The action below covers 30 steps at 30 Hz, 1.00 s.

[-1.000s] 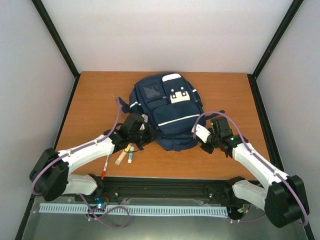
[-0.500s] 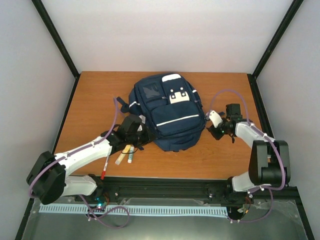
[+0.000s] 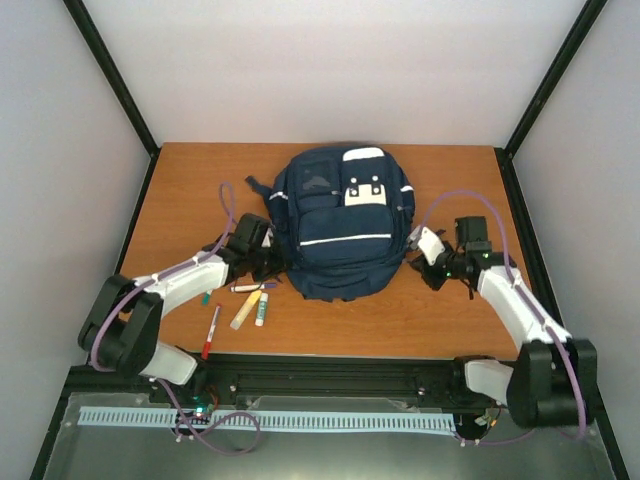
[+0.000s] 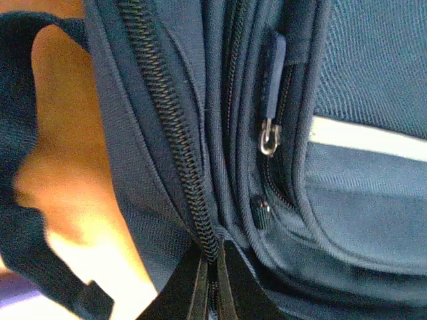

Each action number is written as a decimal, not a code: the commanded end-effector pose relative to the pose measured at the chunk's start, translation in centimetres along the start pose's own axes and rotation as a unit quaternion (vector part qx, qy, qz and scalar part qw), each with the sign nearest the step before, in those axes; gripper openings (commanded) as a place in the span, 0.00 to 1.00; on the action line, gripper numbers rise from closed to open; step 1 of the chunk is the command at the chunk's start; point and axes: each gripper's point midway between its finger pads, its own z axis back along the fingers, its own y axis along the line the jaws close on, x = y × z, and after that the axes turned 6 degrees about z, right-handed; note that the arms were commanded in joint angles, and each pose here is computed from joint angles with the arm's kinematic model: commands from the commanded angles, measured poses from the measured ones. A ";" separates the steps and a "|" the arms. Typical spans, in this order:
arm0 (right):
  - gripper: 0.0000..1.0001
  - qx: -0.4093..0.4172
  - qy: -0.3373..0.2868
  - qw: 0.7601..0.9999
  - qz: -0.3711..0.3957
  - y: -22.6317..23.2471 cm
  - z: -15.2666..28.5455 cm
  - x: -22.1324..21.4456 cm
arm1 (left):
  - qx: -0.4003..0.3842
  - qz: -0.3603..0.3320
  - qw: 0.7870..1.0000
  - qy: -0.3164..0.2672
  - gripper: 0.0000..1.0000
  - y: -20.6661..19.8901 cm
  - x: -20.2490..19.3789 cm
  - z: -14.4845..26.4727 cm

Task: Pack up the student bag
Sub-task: Zip the student bag at the center of the board.

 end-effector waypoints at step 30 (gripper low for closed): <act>0.03 0.082 -0.018 0.996 0.037 7.4 0.5 3.8 | -0.206 -0.619 0.757 -0.034 0.57 -17.8 -11.0 -0.9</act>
